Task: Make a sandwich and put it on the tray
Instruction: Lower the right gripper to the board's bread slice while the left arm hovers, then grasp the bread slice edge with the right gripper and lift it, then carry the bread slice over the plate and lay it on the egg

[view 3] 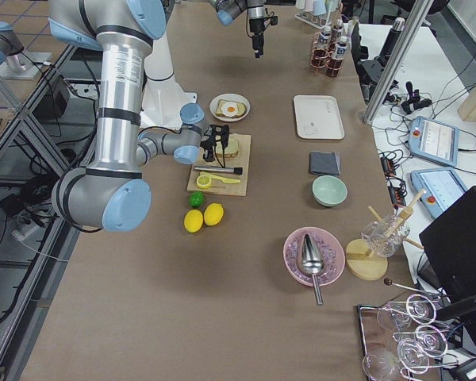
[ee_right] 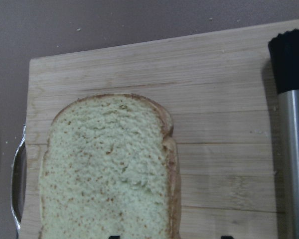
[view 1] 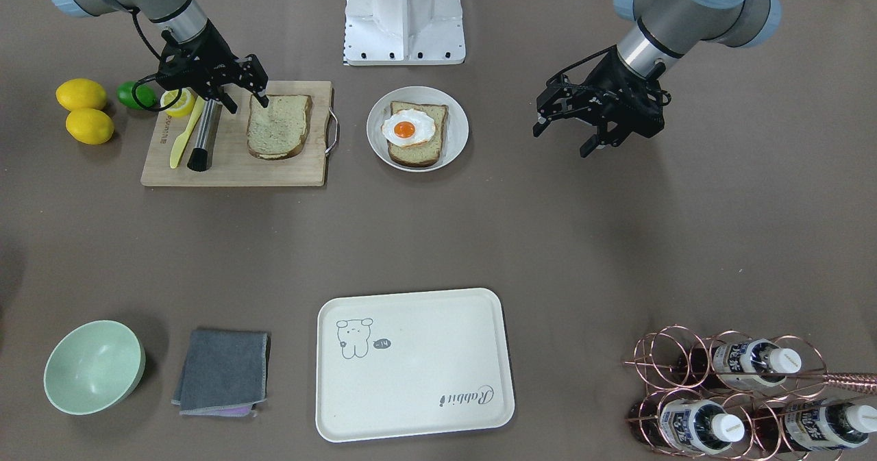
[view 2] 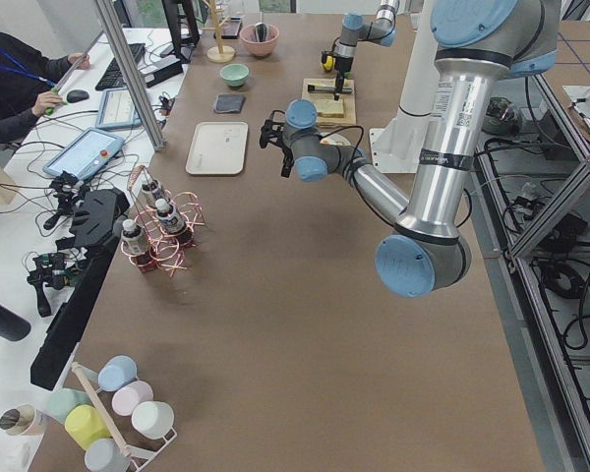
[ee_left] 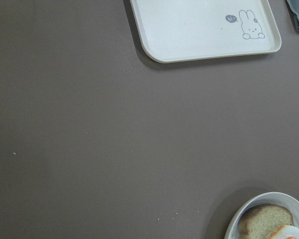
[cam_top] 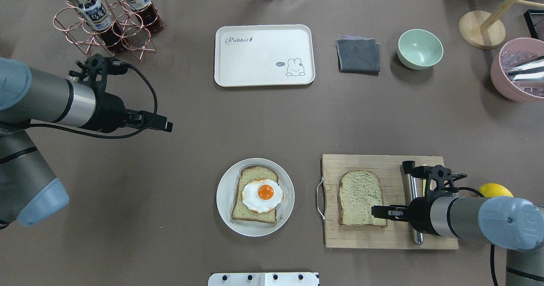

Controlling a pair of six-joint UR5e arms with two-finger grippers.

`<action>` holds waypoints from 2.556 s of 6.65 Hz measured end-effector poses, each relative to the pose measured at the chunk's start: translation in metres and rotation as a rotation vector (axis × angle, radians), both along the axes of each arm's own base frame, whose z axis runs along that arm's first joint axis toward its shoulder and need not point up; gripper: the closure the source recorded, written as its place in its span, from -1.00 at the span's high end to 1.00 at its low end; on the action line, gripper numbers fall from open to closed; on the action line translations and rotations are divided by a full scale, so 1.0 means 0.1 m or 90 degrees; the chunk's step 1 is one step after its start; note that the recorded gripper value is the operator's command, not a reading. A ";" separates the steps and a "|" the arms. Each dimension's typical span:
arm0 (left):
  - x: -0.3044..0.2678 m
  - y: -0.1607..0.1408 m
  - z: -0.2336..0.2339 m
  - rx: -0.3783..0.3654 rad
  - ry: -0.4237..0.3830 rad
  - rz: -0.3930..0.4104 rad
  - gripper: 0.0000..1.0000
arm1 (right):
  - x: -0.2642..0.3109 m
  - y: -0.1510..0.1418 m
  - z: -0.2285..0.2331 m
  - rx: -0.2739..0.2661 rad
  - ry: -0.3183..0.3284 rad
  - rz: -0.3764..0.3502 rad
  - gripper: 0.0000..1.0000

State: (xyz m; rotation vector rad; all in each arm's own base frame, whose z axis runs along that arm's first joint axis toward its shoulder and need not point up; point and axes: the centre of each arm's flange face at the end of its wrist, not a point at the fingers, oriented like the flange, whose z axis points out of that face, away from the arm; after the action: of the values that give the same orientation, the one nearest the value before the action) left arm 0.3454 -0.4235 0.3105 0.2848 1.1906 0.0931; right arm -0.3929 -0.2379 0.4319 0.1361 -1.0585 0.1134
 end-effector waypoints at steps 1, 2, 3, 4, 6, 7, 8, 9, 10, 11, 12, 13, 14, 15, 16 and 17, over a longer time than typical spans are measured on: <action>0.00 0.00 0.00 0.000 0.000 0.000 0.96 | -0.01 0.02 0.00 -0.001 0.000 0.001 0.20; 0.00 0.00 0.00 0.000 0.000 0.000 0.96 | -0.03 0.04 0.01 -0.002 0.001 0.004 -0.20; 0.00 0.00 0.00 0.000 0.000 0.000 0.96 | -0.05 0.07 0.00 -0.003 0.000 0.007 -0.34; 0.00 0.00 0.00 0.000 0.000 0.000 0.96 | -0.07 0.09 0.00 -0.005 -0.001 0.013 -0.99; 0.00 -0.01 0.00 0.000 0.000 -0.001 0.96 | -0.11 0.14 -0.04 -0.003 -0.006 0.022 -1.00; 0.00 -0.01 0.00 0.000 0.000 -0.001 0.96 | -0.10 0.13 -0.10 -0.001 -0.012 0.024 -1.00; 0.00 -0.01 0.00 0.000 0.000 -0.001 0.96 | -0.04 0.11 -0.19 -0.001 -0.025 0.026 -1.00; 0.00 -0.01 0.00 -0.001 0.000 -0.001 0.96 | 0.05 0.05 -0.30 -0.005 -0.039 0.028 -1.00; 0.00 -0.01 0.00 -0.001 0.000 0.000 0.96 | 0.18 -0.06 -0.41 -0.013 -0.056 0.029 -1.00; 0.00 -0.01 0.01 -0.002 0.000 0.000 0.96 | 0.30 -0.16 -0.57 -0.018 -0.078 0.029 -1.00; 0.01 -0.01 0.01 -0.002 -0.001 0.001 0.96 | 0.34 -0.21 -0.72 -0.016 -0.101 0.029 -1.00; 0.01 -0.01 0.01 -0.003 -0.001 0.001 0.96 | 0.25 -0.26 -0.90 -0.015 -0.124 0.032 -1.00; 0.00 -0.02 0.02 -0.003 -0.001 0.000 0.96 | 0.06 -0.32 -1.10 -0.019 -0.142 0.037 -1.00; -0.01 -0.02 0.02 -0.005 -0.001 -0.001 0.96 | -0.18 -0.34 -1.31 -0.021 -0.147 0.044 -1.00; -0.02 -0.03 0.03 -0.006 -0.002 -0.002 0.97 | -0.44 -0.29 -1.56 -0.026 -0.142 0.056 -1.00; -0.03 -0.03 0.04 -0.011 -0.002 -0.004 0.96 | -0.74 -0.19 -1.84 -0.031 -0.132 0.069 -1.00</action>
State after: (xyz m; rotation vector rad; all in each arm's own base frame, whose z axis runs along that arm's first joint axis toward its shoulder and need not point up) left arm 0.3426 -0.4262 0.3146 0.2736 1.1868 0.0778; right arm -0.4666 -0.2565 0.2477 0.1394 -1.2549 0.2558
